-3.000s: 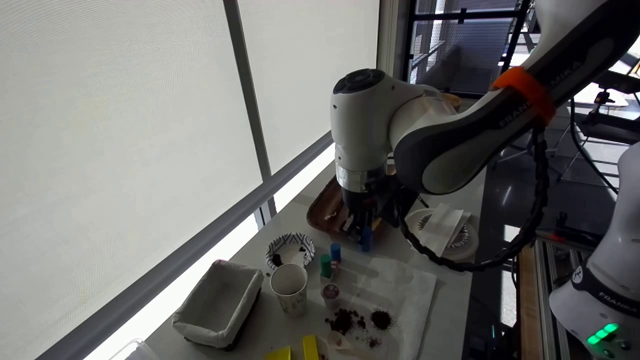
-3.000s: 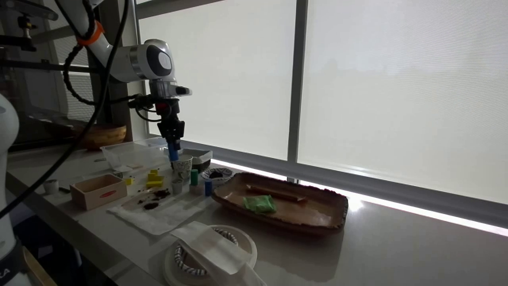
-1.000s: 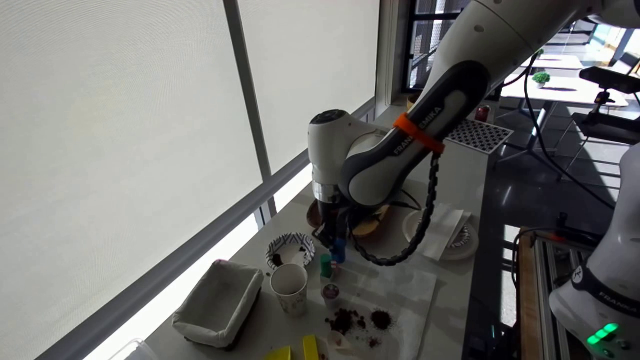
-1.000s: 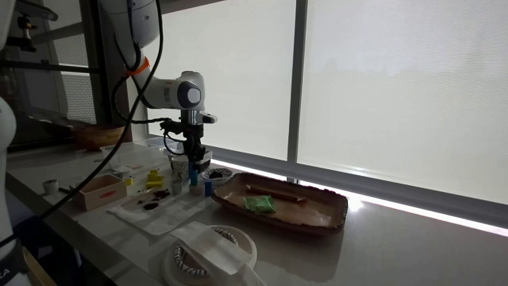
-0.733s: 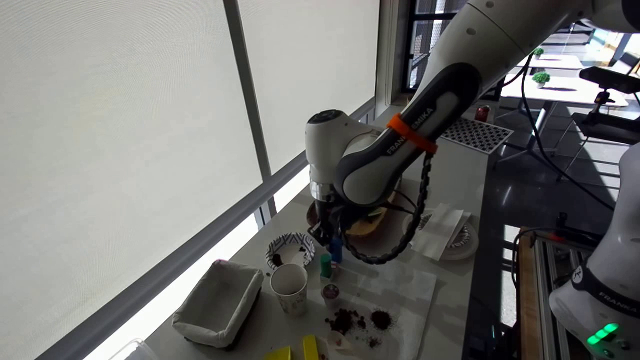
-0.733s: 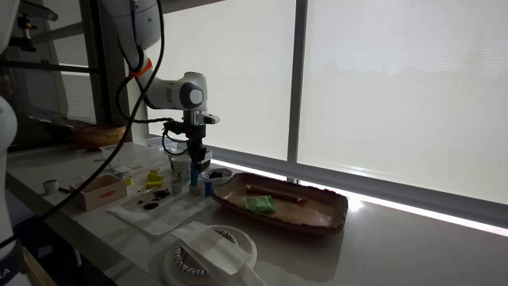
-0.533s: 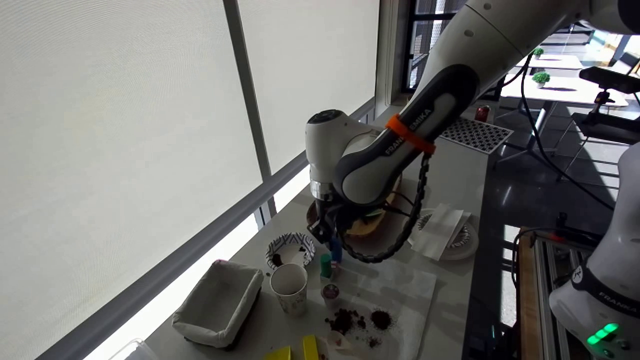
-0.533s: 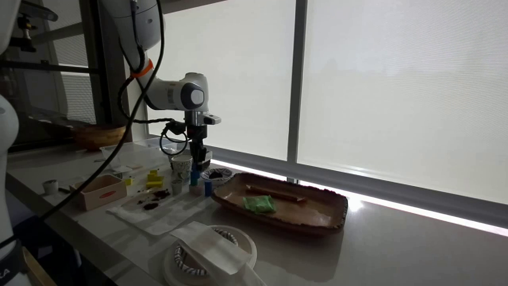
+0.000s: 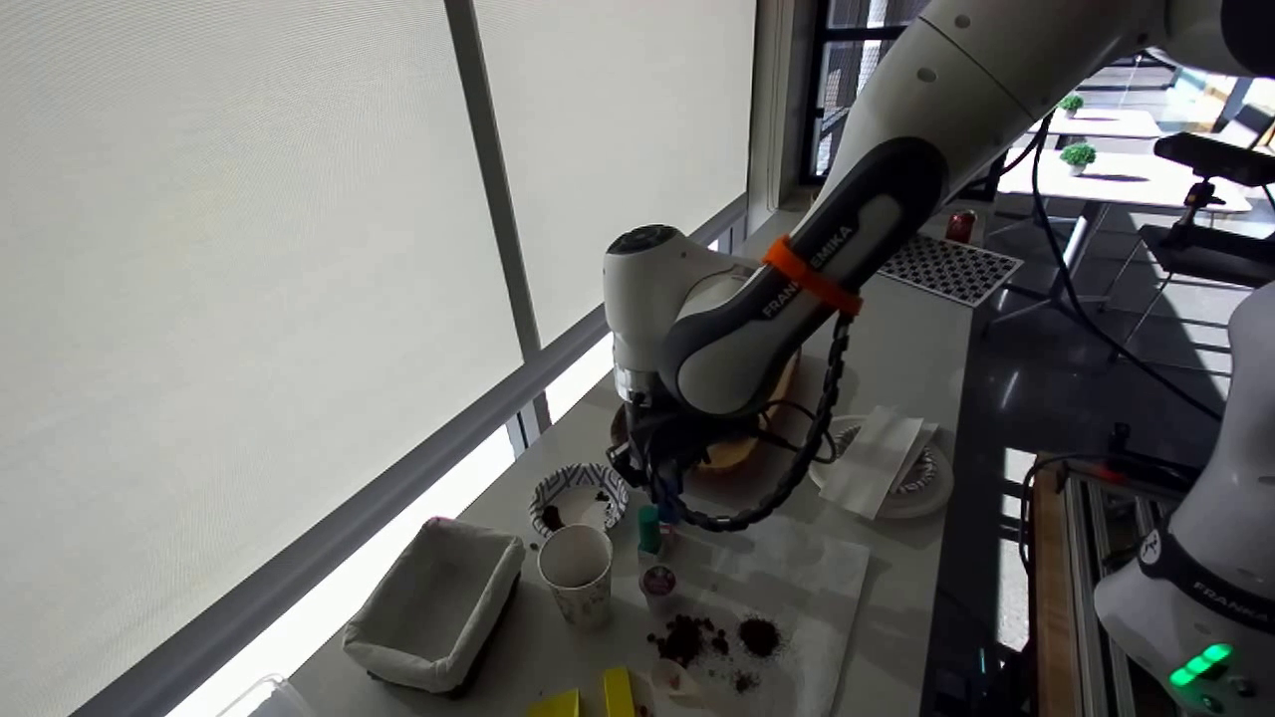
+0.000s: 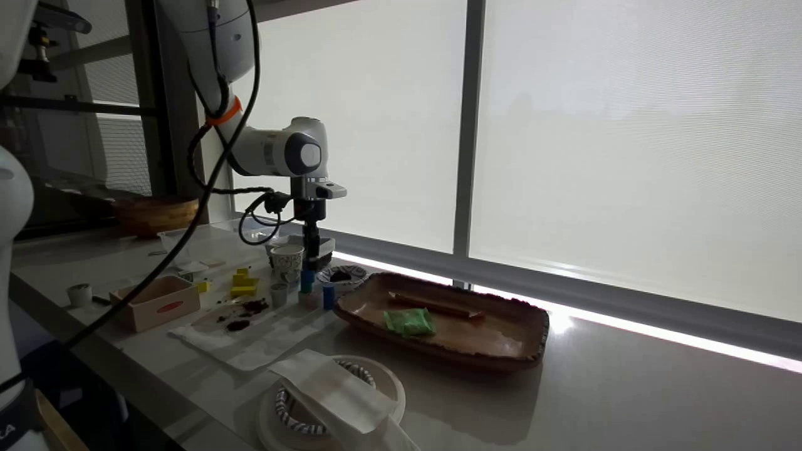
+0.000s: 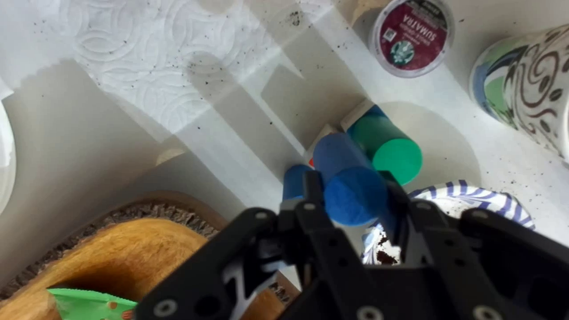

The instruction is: Pick up the green block on the left, put it on the letter block on the right, pick up the blue block on the left and put it on the other letter block on the right

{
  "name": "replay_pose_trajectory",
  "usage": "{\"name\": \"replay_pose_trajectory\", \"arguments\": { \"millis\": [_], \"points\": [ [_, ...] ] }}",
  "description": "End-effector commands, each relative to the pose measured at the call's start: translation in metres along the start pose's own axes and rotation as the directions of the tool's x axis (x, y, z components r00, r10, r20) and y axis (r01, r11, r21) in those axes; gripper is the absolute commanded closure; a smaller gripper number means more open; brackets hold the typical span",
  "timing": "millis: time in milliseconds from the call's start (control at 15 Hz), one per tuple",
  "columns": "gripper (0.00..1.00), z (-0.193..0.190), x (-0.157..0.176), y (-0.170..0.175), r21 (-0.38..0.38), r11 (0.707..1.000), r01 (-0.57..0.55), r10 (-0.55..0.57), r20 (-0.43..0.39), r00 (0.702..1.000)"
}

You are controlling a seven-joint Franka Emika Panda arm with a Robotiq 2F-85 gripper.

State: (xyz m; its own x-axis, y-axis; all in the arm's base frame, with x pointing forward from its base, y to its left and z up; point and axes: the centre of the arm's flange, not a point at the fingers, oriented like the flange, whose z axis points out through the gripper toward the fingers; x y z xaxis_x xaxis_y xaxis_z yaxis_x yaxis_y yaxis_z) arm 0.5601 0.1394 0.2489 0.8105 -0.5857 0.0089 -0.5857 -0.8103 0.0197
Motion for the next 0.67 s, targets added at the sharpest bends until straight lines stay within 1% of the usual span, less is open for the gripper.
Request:
{"name": "replay_pose_trajectory", "arguments": {
  "millis": [0,600],
  "points": [
    [0.92,0.0059,0.0016,-0.0042,-0.013,0.996,-0.085,0.086,0.011,0.996],
    [0.92,0.0123,0.0089,-0.0053,-0.008,0.975,-0.222,0.222,0.004,0.975]
  ]
}}
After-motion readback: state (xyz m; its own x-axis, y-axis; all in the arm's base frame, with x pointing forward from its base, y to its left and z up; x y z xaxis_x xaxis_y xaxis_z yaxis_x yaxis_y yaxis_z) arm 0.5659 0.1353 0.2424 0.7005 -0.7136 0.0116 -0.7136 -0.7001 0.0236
